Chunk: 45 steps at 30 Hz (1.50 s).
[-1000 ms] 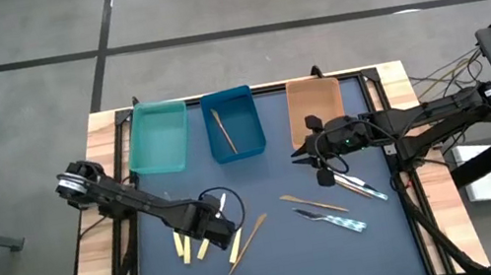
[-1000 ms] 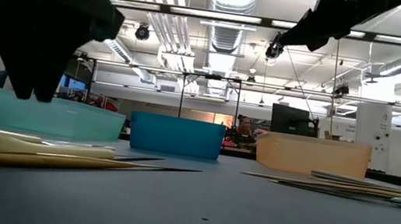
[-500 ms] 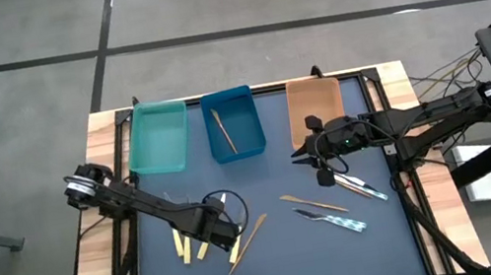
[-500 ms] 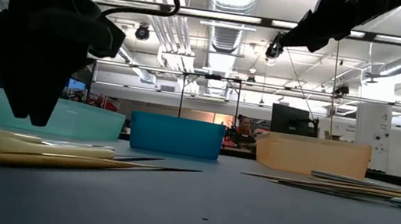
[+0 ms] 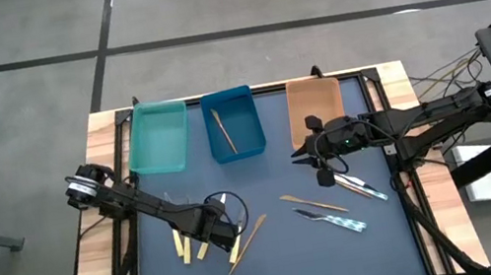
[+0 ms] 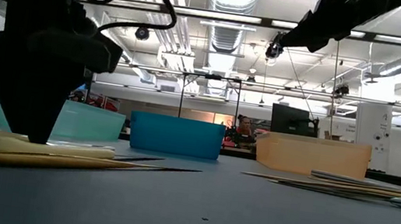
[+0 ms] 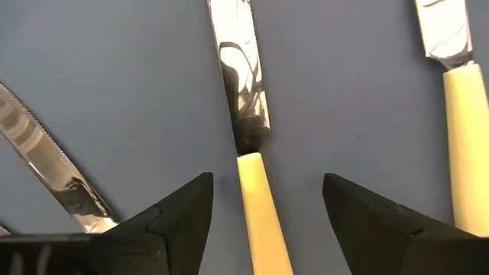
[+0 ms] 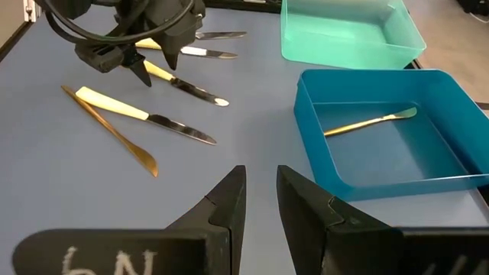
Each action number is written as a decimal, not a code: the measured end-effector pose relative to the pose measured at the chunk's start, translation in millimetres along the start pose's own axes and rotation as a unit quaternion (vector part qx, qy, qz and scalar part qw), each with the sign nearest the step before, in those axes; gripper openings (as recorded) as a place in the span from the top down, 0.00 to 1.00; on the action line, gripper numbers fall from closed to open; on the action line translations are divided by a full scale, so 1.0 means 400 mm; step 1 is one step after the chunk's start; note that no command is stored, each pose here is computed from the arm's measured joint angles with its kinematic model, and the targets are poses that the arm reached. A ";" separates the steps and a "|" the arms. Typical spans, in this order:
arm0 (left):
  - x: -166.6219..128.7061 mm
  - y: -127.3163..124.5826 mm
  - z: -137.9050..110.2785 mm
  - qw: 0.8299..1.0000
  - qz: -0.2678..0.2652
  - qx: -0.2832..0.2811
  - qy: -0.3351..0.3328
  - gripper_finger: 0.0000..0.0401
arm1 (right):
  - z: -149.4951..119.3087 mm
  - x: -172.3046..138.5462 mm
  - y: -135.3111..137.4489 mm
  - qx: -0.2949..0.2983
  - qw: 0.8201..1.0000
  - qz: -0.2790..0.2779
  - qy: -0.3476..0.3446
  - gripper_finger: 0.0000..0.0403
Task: Sort silverware by color (type)
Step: Put the yellow table knife into the green bin
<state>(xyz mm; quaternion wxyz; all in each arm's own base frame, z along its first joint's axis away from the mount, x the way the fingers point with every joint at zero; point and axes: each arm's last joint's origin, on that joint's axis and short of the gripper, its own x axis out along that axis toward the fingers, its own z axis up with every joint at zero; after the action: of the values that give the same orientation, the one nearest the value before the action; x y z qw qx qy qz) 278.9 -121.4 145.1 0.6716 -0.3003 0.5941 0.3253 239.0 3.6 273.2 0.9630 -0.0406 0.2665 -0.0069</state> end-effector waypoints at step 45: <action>0.016 0.010 0.000 1.000 -0.013 -0.009 0.003 0.96 | 0.000 0.000 -0.001 -0.003 1.000 -0.001 0.000 0.83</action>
<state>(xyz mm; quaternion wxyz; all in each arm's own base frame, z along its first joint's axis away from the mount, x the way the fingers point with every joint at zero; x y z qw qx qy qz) 276.5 -118.4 138.7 0.6716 -0.3149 0.5891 0.3207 239.0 3.4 273.1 0.9629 -0.0441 0.2663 -0.0069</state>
